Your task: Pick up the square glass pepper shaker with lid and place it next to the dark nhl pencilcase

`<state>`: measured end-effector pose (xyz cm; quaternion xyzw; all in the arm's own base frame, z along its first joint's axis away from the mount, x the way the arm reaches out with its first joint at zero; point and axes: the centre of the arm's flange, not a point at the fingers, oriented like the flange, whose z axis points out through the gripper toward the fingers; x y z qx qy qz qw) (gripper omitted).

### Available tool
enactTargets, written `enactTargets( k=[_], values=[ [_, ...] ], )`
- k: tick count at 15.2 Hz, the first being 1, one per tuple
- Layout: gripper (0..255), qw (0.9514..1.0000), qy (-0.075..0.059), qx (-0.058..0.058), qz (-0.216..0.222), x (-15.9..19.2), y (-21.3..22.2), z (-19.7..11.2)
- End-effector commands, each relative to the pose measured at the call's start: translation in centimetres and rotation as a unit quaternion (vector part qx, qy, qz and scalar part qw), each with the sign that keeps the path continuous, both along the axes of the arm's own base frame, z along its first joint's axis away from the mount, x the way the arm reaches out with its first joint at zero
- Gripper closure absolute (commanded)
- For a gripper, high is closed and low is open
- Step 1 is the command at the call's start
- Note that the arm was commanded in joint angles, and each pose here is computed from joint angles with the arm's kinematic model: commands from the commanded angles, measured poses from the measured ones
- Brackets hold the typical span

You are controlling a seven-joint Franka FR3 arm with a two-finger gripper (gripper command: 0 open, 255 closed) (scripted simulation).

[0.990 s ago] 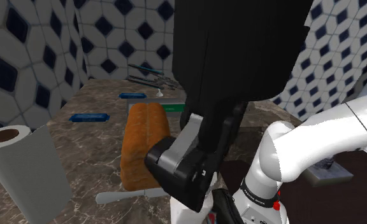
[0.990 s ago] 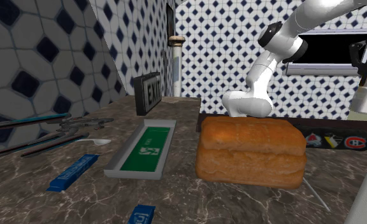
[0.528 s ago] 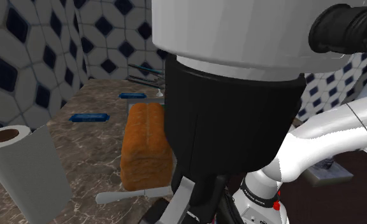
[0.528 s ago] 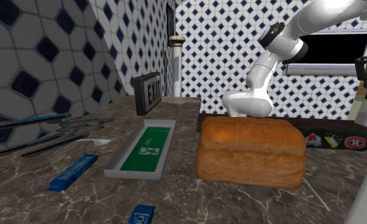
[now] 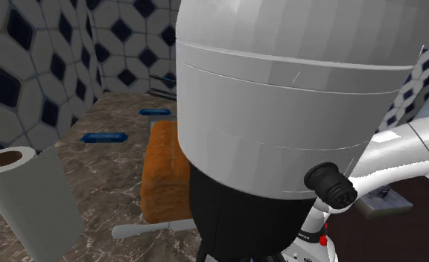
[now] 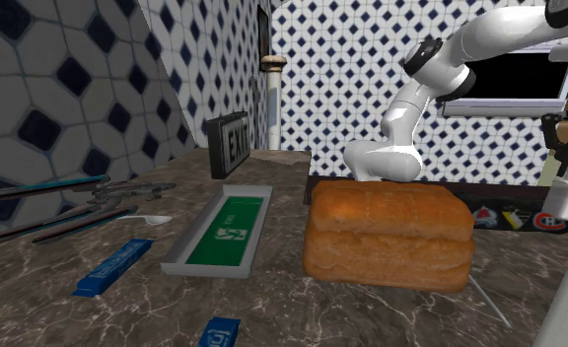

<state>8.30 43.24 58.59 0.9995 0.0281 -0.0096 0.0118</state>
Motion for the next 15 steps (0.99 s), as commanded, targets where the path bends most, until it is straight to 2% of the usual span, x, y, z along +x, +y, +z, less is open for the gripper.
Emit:
enactTargets(
  k=[1,15],
  values=[
    [255,1.0000,0.000,0.000,0.000,0.1,-0.1,-1.1],
    [255,1.0000,0.000,0.000,0.000,0.1,-0.1,-8.2]
  ],
)
